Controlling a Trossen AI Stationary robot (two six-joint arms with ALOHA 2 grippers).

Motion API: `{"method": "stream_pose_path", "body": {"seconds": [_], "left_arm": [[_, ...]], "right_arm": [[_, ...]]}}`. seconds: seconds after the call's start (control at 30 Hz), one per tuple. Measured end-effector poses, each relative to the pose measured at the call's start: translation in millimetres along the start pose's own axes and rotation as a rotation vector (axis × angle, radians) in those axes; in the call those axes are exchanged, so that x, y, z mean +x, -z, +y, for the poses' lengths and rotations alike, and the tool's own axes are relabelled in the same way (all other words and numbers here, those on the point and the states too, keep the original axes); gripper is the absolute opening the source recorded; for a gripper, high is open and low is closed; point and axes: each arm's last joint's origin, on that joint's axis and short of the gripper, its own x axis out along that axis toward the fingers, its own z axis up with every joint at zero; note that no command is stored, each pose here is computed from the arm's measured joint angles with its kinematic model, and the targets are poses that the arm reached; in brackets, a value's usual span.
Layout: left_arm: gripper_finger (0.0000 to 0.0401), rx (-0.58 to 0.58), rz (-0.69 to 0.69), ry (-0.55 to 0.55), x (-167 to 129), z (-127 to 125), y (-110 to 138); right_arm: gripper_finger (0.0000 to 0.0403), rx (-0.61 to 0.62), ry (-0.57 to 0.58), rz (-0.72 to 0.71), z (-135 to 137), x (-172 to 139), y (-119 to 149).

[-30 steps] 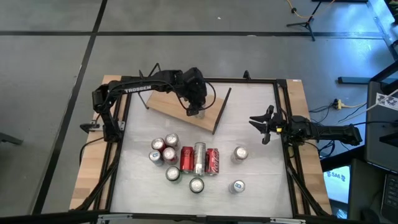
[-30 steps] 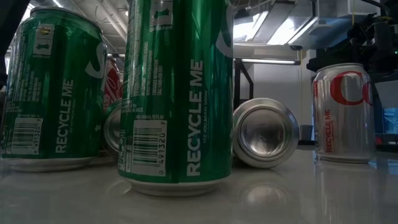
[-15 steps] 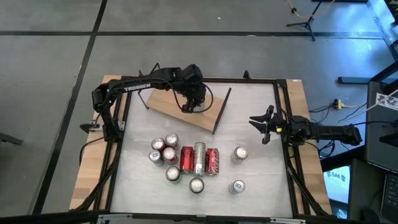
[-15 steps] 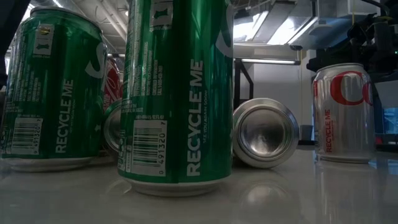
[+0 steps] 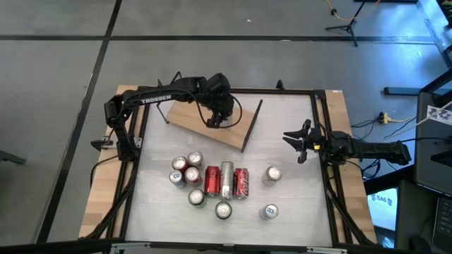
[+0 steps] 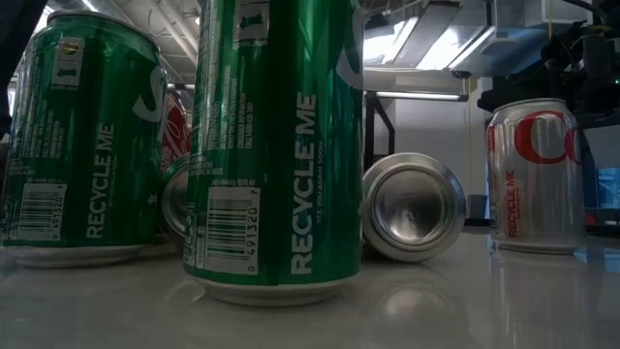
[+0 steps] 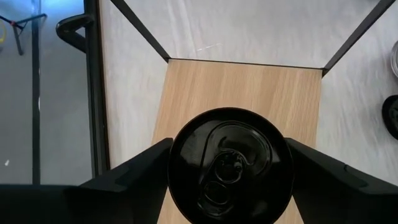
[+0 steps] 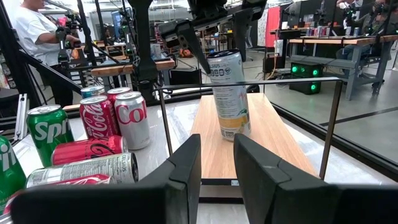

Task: Place canned beverage on shelf
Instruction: Put the left white yellow soda can on the shelf

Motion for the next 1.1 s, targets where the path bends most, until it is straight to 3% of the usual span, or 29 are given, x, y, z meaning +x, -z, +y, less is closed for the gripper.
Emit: {"method": "stream_pose_path", "body": {"seconds": [0.37,0.93,1.1], "left_arm": [[0.0285,-0.016,-0.005,-0.007,0.0,0.5,-0.6],[0.0364,-0.016,-0.007,-0.007,0.0,0.6,-0.8],[0.0370,-0.016,0.035,-0.073,-0.2,2.5,0.4]], "right_arm": [[0.0092,0.000,0.000,0.000,0.0,0.0,0.0],[0.0092,0.000,0.019,-0.004,-0.5,0.0,-0.2],[0.0092,0.001,0.047,-0.010,-1.3,0.0,-0.7]]}}
